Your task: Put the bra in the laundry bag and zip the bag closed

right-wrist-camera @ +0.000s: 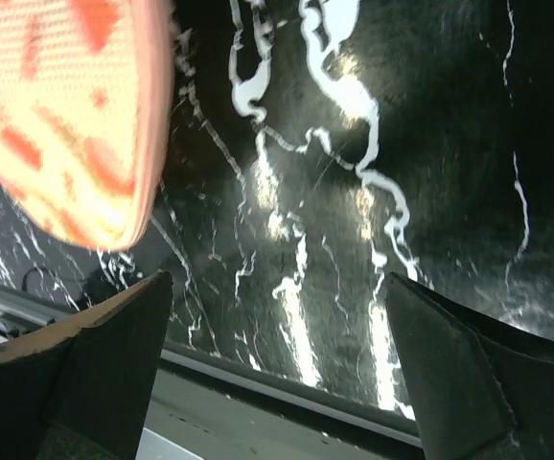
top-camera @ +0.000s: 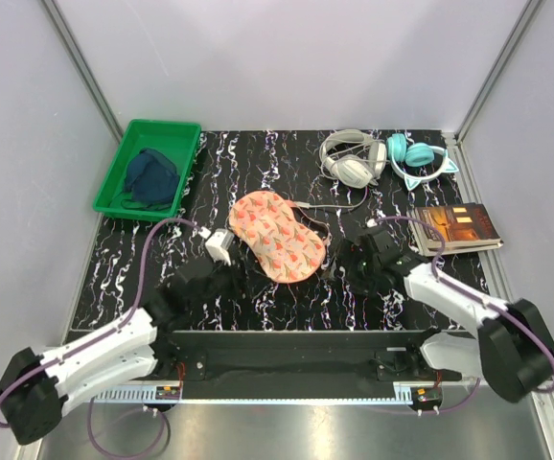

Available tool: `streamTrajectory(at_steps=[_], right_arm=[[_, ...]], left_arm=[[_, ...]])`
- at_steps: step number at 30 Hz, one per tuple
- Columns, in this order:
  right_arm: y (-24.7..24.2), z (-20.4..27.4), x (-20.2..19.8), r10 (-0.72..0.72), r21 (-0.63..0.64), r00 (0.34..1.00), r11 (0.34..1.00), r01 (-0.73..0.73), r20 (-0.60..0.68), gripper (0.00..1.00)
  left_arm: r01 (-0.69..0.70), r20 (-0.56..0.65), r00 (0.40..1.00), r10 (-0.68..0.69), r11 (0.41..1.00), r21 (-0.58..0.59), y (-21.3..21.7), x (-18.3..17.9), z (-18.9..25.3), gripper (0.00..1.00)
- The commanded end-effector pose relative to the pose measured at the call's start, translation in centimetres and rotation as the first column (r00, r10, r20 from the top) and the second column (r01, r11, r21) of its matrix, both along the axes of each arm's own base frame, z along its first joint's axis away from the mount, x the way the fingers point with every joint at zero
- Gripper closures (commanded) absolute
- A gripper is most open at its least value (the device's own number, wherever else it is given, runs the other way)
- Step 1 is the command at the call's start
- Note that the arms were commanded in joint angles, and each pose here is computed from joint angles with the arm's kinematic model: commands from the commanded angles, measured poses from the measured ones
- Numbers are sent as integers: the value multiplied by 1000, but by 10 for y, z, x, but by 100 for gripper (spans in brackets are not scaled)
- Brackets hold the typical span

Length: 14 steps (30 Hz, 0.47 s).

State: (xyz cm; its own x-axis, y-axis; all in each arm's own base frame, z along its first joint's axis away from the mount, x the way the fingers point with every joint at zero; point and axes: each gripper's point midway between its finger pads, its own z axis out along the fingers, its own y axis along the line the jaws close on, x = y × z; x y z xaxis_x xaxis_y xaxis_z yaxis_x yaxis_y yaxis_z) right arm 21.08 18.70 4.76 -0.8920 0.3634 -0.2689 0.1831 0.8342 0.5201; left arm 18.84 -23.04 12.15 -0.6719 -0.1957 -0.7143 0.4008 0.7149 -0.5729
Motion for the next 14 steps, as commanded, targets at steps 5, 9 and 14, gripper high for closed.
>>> streamTrajectory(at_steps=[5,9,14], right_arm=[[-14,43,-19,20,73,964,997,-41,266,0],[-21,65,-33,-82,243,895,970,-31,439,0],[-9,91,-59,-128,461,858,877,-136,498,0]], left_arm=[[245,219,963,-157,850,-466,-13,-61,54,12],[315,285,940,-185,792,-524,-4,-82,50,1],[437,385,893,-233,647,-625,3,-110,81,1]])
